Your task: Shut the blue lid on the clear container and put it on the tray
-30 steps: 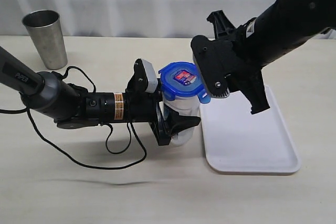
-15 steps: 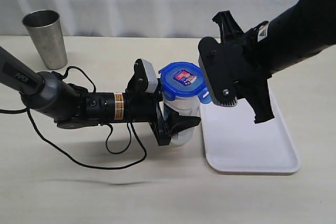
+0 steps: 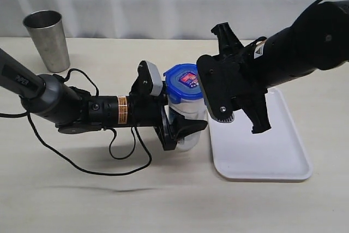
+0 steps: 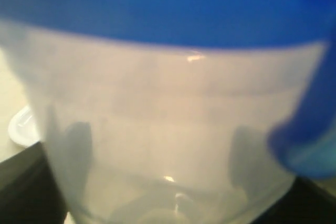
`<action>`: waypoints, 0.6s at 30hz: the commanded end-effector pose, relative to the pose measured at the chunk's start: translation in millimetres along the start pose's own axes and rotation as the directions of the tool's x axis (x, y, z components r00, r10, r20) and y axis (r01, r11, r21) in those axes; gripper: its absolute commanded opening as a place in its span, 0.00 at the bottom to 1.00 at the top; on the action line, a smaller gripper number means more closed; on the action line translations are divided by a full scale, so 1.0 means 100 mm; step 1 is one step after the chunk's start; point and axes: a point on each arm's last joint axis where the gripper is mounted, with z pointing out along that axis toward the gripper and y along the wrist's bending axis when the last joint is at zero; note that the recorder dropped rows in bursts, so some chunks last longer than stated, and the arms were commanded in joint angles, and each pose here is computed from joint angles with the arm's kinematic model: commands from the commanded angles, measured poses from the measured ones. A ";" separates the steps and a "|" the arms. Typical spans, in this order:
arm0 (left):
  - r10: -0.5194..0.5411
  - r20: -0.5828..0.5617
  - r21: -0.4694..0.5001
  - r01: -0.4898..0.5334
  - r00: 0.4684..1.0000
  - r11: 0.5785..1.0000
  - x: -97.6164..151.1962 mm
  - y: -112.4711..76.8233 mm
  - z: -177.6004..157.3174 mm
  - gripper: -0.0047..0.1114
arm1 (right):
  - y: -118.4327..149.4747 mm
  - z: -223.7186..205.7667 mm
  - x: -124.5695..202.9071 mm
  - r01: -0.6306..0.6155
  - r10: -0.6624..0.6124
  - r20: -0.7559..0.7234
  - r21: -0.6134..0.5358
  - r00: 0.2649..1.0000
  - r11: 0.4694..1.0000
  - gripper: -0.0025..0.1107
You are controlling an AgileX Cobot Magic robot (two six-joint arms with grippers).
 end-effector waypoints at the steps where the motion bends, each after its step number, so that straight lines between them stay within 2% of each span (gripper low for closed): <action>1: 0.026 -0.085 -0.006 -0.027 0.996 1.000 0.09 -0.01 0.01 0.04 | 0.02 0.09 -0.02 0.007 -0.007 0.004 -0.010 1.000 1.000 0.38; 5: 0.026 -0.085 -0.006 -0.027 0.996 1.000 0.09 -0.01 0.01 0.04 | 0.05 0.20 -0.01 0.003 -0.003 0.001 -0.049 1.000 0.999 0.26; 11: 0.026 -0.075 -0.001 -0.026 0.997 1.000 0.09 -0.01 0.01 0.04 | 0.28 0.43 0.03 -0.014 0.013 -0.009 -0.112 1.000 0.994 0.25; 15: 0.026 -0.075 -0.001 -0.026 0.997 1.000 0.09 -0.01 0.01 0.04 | 0.38 0.48 0.05 -0.017 0.015 -0.017 -0.090 1.000 0.996 0.25; 18: 0.032 -0.074 -0.005 -0.033 0.997 0.999 0.09 -0.01 0.00 0.04 | 0.34 0.42 0.02 -0.082 0.082 0.004 -0.074 0.997 0.994 0.25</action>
